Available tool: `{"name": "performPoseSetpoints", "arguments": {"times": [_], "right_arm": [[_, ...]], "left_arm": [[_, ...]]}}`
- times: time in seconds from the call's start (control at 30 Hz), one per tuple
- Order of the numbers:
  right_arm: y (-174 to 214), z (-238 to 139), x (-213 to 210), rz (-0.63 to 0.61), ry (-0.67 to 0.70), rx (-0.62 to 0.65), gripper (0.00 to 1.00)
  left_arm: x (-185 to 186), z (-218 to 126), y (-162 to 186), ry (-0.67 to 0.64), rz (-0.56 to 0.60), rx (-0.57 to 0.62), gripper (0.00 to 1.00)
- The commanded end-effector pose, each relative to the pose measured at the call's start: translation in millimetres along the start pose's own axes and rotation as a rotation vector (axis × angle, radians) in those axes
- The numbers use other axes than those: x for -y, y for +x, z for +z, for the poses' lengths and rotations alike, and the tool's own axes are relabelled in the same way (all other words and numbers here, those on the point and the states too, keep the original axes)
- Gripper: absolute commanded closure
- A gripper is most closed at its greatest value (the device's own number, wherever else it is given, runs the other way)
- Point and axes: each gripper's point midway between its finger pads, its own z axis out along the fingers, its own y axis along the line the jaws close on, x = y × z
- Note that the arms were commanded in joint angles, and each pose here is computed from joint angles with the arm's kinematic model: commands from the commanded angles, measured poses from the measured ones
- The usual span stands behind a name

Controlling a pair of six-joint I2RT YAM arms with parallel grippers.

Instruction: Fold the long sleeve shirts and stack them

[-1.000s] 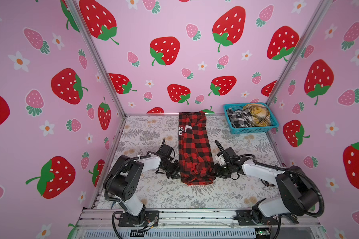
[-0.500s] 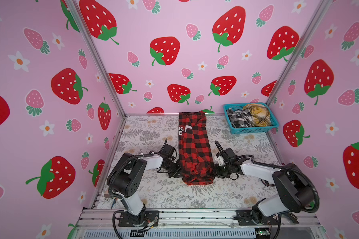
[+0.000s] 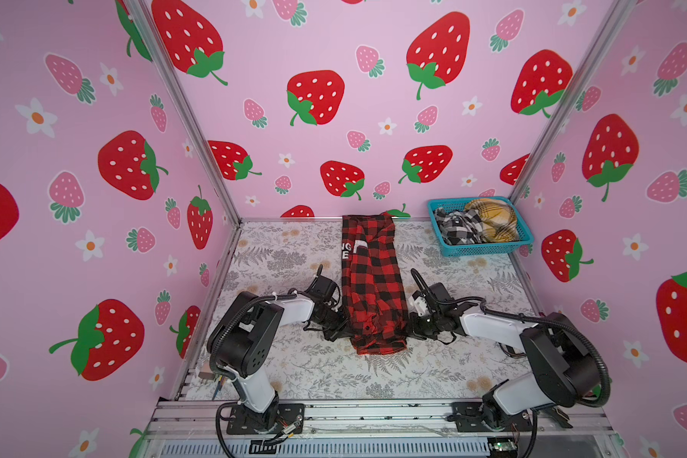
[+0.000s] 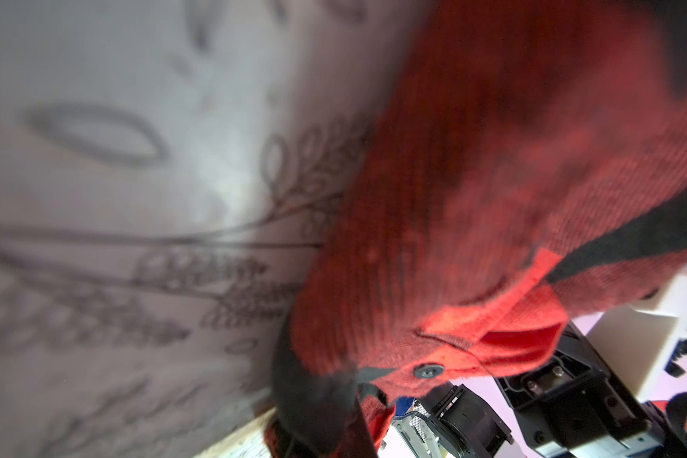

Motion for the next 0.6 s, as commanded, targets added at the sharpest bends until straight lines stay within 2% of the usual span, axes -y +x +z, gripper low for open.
{"name": "performPoseSetpoints", "arguments": {"times": [0.0, 0.03, 0.57], "right_arm": [[4, 3, -1, 0.0, -0.011, -0.003, 0.98], [4, 3, -1, 0.0, -0.012, -0.001, 0.99], [10, -9, -8, -0.024, -0.01, 0.048, 1.0]], "left_arm": [[-9, 0, -2, -0.06, -0.042, 0.005, 0.97], [-8, -1, -2, -0.059, -0.04, 0.007, 1.0], [-8, -11, 7, -0.067, 0.027, 0.037, 1.0]]}}
